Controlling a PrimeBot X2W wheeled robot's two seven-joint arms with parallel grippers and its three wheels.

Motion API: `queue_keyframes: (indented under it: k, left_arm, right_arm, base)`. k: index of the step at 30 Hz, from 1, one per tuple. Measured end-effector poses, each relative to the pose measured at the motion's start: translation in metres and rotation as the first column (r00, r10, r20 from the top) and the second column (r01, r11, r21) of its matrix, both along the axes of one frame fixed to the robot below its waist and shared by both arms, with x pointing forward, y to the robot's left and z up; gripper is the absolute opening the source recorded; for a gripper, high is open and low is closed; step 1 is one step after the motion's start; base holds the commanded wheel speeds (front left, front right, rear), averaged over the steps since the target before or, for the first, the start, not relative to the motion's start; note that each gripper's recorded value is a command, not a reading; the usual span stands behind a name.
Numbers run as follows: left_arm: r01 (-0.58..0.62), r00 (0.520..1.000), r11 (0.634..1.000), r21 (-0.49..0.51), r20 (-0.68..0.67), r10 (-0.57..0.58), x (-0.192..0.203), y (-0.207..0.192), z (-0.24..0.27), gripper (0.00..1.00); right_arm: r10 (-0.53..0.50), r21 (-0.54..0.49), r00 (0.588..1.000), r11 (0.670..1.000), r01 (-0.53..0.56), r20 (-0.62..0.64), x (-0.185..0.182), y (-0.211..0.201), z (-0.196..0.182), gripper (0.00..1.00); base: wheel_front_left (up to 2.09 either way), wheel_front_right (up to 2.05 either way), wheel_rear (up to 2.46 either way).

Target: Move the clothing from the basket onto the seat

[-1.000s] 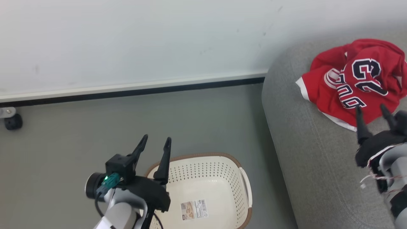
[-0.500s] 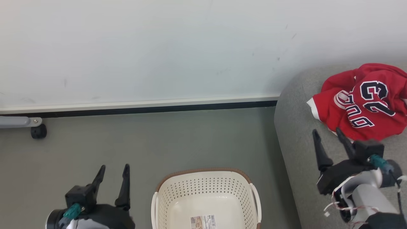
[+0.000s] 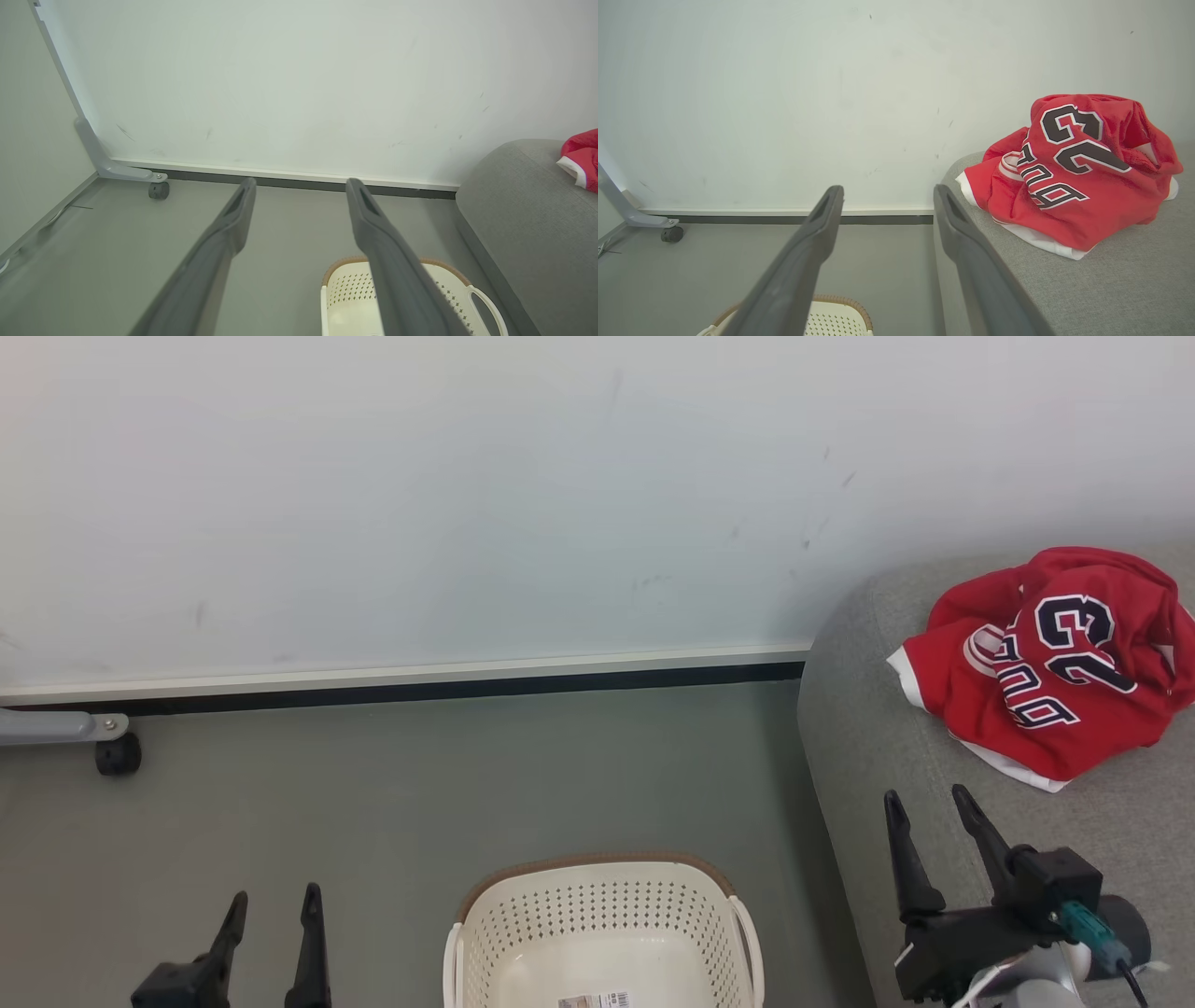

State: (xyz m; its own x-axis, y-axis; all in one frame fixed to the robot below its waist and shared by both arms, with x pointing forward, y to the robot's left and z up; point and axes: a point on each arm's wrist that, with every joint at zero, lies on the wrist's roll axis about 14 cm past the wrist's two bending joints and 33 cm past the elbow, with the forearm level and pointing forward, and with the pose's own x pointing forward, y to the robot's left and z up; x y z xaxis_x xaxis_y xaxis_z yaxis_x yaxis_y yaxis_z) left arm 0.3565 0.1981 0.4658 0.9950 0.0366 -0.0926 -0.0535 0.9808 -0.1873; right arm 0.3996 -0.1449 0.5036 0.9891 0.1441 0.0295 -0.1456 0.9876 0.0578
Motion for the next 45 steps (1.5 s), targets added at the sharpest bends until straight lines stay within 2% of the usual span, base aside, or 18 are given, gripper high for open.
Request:
queue_keyframes:
  k: [16, 40, 41, 45]
  left_arm:
    - [-0.002, 1.000, 0.999, 0.037, 0.021, 0.001, -0.016, -0.004, 0.003, 1.00]
    - [-0.030, 0.999, 0.998, 0.056, 0.037, 0.028, -0.021, 0.002, 0.007, 1.00]
    - [-0.032, 0.999, 0.998, 0.056, 0.035, 0.030, -0.021, 0.002, 0.006, 0.00]
    - [-0.030, 0.999, 0.999, 0.041, -0.033, 0.031, -0.031, -0.003, -0.016, 0.00]
  right_arm:
    - [-0.061, 0.030, 0.998, 0.998, 0.060, 0.017, -0.034, -0.010, 0.000, 1.00]
    - [-0.081, 0.039, 0.995, 0.996, 0.079, 0.055, -0.039, -0.013, 0.011, 1.00]
    - [-0.080, 0.039, 0.995, 0.996, 0.078, 0.053, -0.039, -0.013, 0.010, 0.00]
    - [-0.079, 0.036, 0.996, 0.996, 0.080, -0.029, -0.048, -0.009, -0.016, 0.00]
  base:
    - [0.00, 0.00, 0.00]
    - [0.00, 0.00, 0.00]
    - [0.00, 0.00, 0.00]
    - [0.00, 0.00, 0.00]
